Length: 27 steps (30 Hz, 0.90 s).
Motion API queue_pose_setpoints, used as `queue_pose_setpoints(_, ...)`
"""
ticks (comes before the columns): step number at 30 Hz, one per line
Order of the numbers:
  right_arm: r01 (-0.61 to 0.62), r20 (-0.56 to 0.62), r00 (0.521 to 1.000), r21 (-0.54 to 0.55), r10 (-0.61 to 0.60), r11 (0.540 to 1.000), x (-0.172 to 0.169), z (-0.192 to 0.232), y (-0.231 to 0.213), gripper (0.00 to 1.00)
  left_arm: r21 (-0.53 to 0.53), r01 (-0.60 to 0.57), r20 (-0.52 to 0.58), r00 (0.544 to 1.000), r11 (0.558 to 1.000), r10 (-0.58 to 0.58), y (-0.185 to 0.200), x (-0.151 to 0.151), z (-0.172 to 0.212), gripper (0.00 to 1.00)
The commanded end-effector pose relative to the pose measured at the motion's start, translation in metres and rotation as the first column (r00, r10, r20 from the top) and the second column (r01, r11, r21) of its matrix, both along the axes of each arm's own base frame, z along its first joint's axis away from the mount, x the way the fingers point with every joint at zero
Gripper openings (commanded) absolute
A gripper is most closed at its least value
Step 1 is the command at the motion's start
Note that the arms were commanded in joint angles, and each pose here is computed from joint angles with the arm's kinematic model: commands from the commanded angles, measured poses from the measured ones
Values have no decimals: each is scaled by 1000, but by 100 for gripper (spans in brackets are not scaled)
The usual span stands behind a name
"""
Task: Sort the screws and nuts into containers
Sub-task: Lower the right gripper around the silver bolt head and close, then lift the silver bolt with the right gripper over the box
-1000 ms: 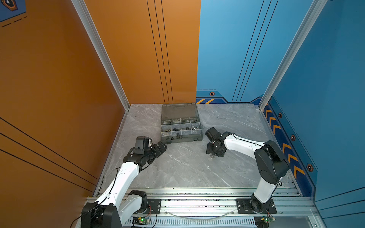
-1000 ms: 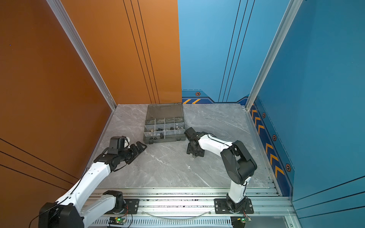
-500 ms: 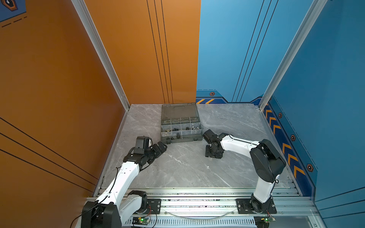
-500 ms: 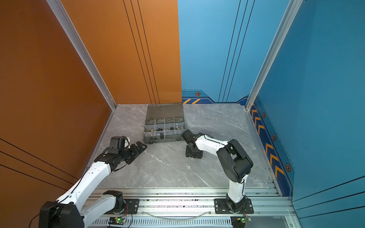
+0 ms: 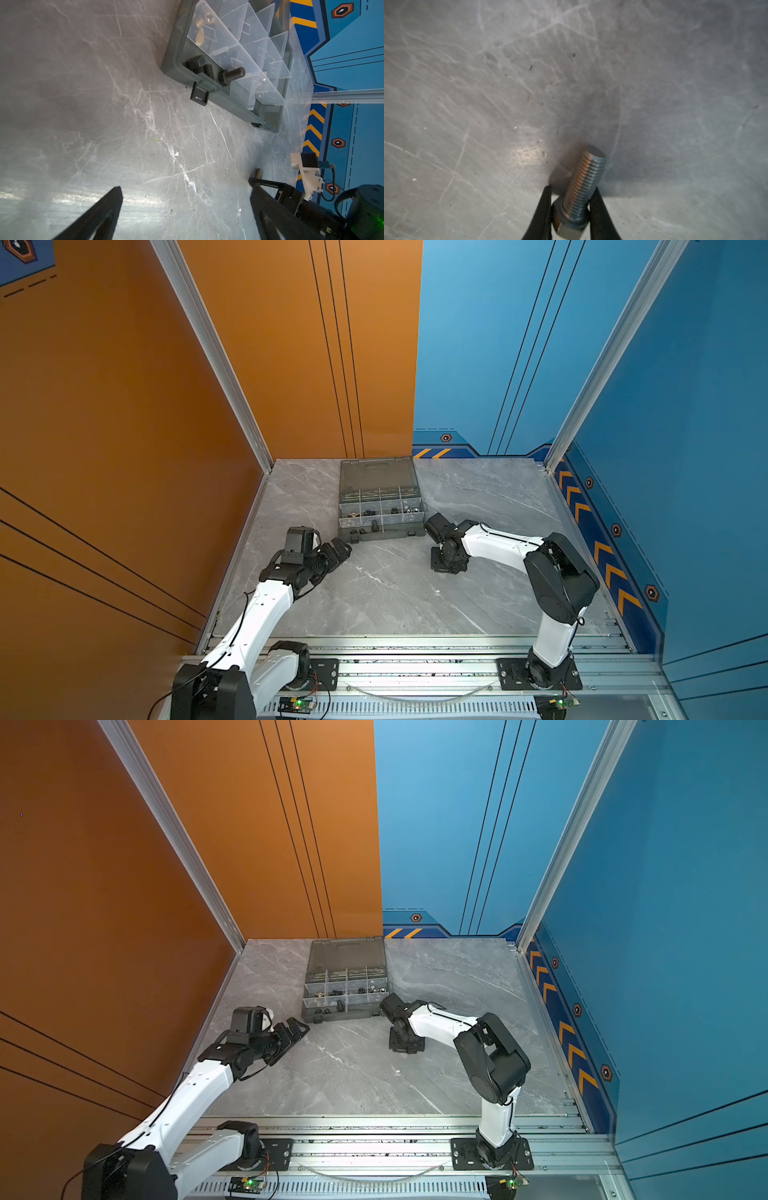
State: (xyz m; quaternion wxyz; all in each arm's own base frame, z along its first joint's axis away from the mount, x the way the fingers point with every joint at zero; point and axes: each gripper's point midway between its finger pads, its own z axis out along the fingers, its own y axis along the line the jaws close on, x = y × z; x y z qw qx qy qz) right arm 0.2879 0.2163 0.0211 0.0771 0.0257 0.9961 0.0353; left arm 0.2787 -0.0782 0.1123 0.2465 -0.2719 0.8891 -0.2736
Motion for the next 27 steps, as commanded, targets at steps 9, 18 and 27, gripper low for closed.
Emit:
queue_pose_setpoints(9, -229, 122, 968, 59, 220, 972, 12, 62, 15, 1, -15, 19, 18, 1000, 1000, -19, -5, 2, 8, 98)
queue_pose_setpoints(18, -433, 324, 872, 155, 368, 888, 61, 137, 54, 1, -16, 25, 18, 1000, 1000, -25, -7, 6, 10, 98)
queue_pose_setpoints(27, -736, 409, 632, 52, 658, 675, 106, 137, 102, 0, -16, 29, 16, 999, 999, -29, -7, 9, 9, 98)
